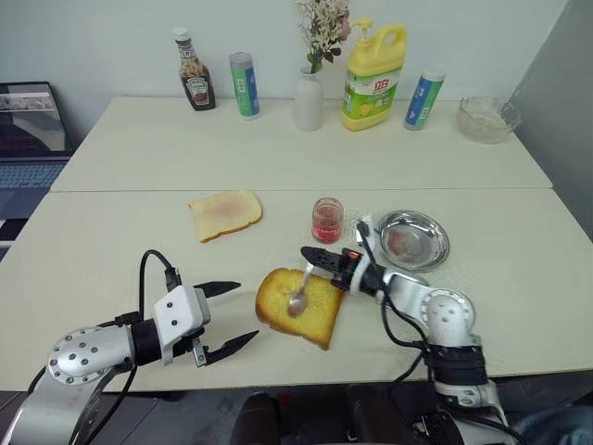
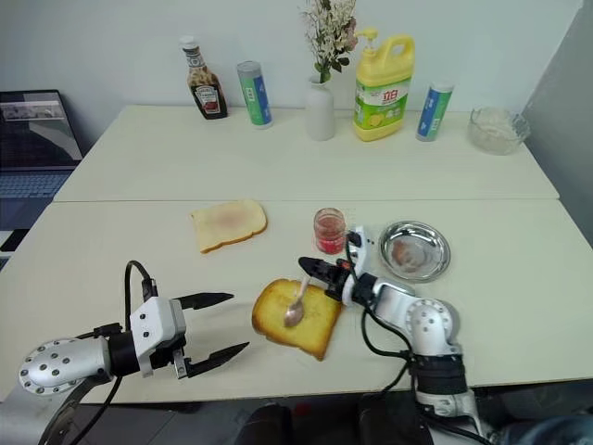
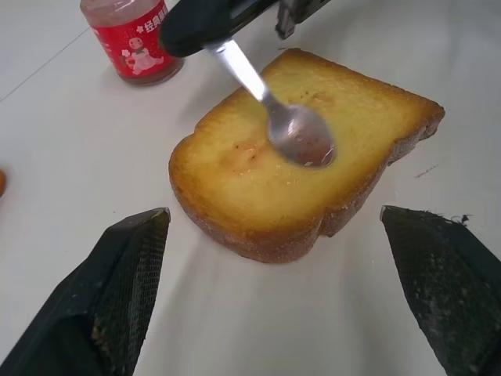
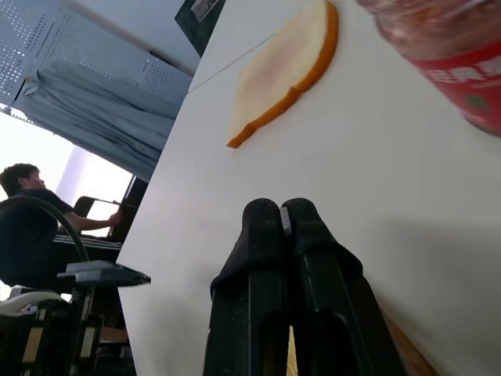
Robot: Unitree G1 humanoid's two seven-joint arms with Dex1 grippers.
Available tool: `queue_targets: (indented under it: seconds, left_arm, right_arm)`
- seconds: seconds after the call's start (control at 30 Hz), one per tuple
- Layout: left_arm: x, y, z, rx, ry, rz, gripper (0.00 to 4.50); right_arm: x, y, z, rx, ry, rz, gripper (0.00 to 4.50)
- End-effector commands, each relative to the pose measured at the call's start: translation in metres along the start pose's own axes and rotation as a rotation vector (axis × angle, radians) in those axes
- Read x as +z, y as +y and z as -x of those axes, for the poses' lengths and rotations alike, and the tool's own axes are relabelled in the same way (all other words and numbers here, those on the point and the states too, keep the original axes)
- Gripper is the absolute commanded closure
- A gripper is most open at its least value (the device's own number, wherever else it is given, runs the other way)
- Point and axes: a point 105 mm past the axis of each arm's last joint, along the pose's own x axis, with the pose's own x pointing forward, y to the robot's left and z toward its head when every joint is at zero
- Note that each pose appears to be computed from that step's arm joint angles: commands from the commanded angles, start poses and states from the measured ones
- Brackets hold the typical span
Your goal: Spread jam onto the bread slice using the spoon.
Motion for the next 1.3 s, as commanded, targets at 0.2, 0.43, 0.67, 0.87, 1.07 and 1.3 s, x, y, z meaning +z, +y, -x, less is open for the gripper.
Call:
queue_targets:
  seconds: [0.2, 0.43, 0.67, 0.87, 1.07, 1.3]
  left_arm:
    - [0.004, -0.003, 0.0, -0.003, -0.018, -0.036, 0.0]
    - [0.005, -0.002, -0.002, -0.004, -0.023, -0.038, 0.0]
    - [0.006, -0.002, -0.004, -0.007, -0.026, -0.041, 0.0]
    - [0.006, -0.002, -0.005, -0.009, -0.029, -0.042, 0.0]
    - [0.006, -0.003, -0.005, -0.012, -0.031, -0.045, 0.0]
    - [0.008, 0.001, -0.004, 0.007, -0.043, -0.031, 0.0]
  right_arm:
    - [0.008, 0.007, 0.016, 0.007, -0.042, -0.021, 4.46]
    - [0.038, 0.0, -0.008, -0.051, -0.183, -0.08, 4.46]
    - [0.024, -0.011, -0.005, -0.084, -0.141, -0.064, 4.46]
    - [0.013, -0.016, 0.018, -0.096, -0.091, -0.05, 4.46]
    - [0.013, -0.016, 0.031, -0.1, -0.086, -0.044, 4.46]
    - [0.047, 0.004, 0.025, -0.029, -0.211, -0.05, 4.46]
